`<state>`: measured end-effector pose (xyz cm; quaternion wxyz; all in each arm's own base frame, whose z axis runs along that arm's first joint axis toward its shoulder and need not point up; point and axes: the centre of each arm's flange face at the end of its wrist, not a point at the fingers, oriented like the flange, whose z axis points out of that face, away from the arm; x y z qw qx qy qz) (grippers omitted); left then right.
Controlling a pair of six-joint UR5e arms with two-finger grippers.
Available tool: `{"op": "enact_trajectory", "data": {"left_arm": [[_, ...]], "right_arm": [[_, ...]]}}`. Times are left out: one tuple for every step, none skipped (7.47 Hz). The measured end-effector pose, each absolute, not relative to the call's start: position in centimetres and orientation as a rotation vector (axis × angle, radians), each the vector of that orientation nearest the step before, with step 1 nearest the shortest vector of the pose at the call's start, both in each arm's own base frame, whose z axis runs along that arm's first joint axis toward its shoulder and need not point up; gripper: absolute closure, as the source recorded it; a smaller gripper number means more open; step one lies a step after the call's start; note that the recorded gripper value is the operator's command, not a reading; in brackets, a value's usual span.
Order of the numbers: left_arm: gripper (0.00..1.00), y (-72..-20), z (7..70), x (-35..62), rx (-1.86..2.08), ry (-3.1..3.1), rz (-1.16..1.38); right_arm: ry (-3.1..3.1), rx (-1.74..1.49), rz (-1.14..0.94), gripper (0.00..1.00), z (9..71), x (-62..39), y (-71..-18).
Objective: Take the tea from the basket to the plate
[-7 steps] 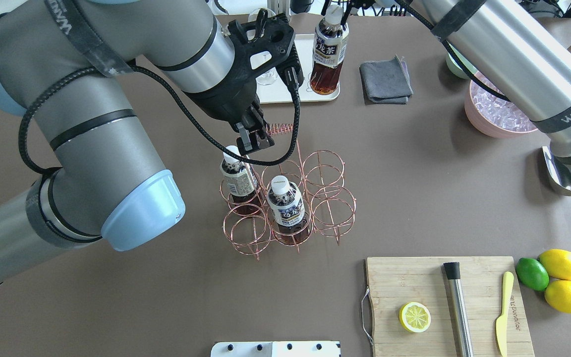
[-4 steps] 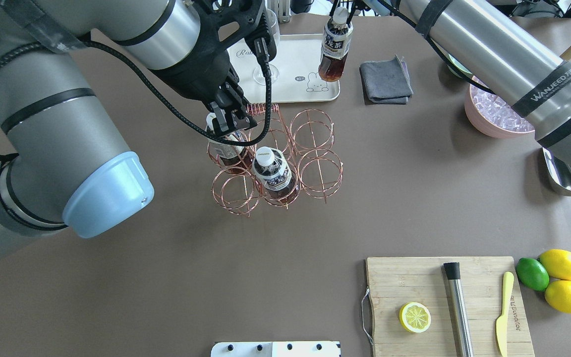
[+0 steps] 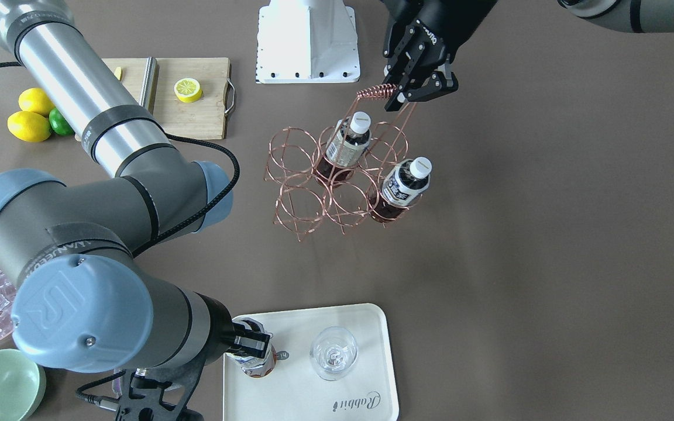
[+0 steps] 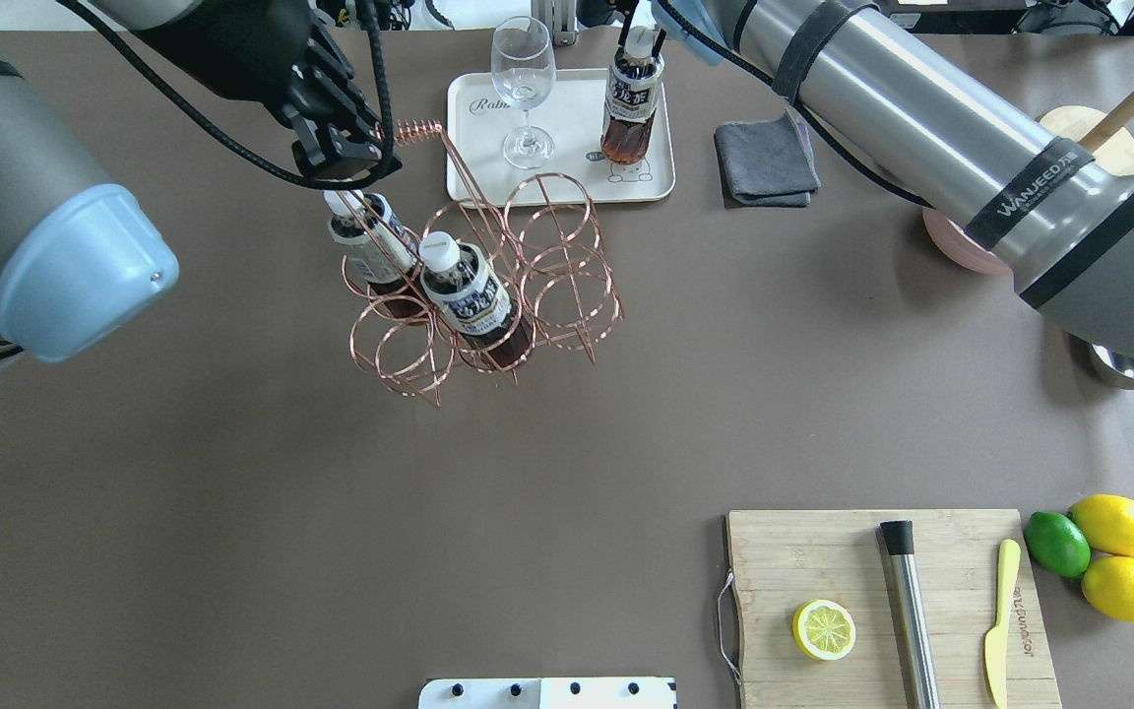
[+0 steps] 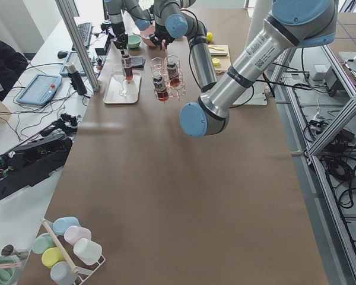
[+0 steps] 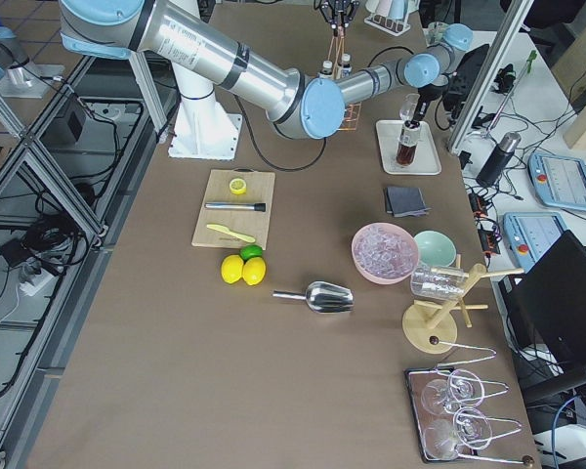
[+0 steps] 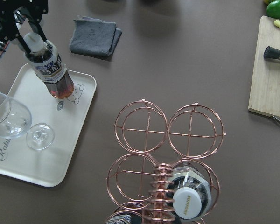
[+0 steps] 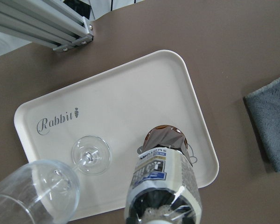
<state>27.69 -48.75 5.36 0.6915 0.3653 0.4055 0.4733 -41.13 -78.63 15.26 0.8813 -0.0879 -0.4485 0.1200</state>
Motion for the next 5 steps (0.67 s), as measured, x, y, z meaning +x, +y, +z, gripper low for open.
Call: {"op": "enact_trajectory", "data": {"left_arm": [[1.00,-49.6,6.6,25.8,0.815,0.891,1.029],[1.00,-50.4,7.9,24.1,0.812,0.874,1.013],[1.00,-51.2,9.4,22.9,0.810,0.851,1.021],[1.00,-52.1,11.4,21.6,0.808,0.820,1.034],[1.00,-53.1,13.8,19.5,0.805,0.782,1.039]], "right_arm": [[-0.927,-0.151,0.225,1.00,15.3,-41.8,-78.5],[-0.919,-0.127,0.199,0.64,15.6,-42.2,-78.5],[-0.914,-0.115,0.185,0.01,15.7,-42.3,-78.5],[-0.912,-0.109,0.179,0.00,15.6,-42.3,-78.6],[-0.912,-0.107,0.177,0.00,15.4,-42.4,-78.6]]}}
